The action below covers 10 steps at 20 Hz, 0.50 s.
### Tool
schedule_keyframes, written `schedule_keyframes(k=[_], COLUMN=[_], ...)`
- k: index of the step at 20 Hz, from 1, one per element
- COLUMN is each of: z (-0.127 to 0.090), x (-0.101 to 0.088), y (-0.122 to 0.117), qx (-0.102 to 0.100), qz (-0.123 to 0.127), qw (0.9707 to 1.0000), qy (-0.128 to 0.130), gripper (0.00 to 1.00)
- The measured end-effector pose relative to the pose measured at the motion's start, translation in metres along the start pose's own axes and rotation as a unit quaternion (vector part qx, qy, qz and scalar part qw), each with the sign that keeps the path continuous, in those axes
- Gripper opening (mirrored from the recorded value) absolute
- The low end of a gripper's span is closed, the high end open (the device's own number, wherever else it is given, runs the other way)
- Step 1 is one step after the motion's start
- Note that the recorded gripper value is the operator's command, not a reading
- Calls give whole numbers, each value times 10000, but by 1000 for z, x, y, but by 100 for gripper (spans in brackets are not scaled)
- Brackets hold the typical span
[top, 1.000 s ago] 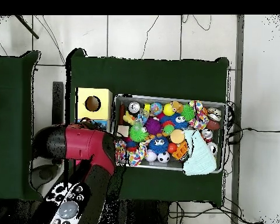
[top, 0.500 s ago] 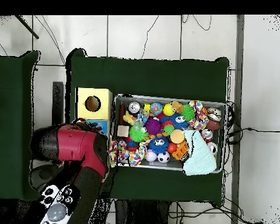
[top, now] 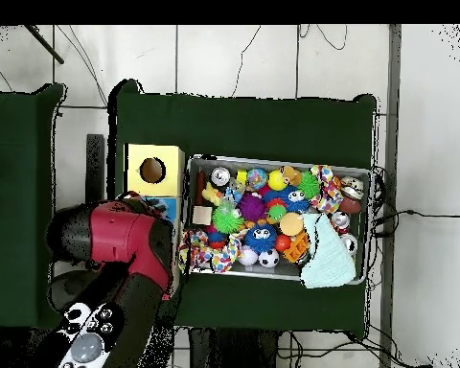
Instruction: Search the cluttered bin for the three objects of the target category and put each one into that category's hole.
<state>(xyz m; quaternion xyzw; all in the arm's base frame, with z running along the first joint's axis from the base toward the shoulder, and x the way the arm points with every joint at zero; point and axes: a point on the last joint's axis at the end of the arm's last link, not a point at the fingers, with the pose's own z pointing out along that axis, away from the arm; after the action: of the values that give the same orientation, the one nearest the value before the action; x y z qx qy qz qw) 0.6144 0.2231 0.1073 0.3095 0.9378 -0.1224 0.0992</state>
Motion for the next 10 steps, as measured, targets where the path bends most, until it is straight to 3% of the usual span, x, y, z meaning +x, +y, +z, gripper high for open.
schedule_keyframes(k=[10], z=[0], x=[-3], y=[2], qx=[-22], qz=[121], qw=[9999], qy=[6], gripper=[0])
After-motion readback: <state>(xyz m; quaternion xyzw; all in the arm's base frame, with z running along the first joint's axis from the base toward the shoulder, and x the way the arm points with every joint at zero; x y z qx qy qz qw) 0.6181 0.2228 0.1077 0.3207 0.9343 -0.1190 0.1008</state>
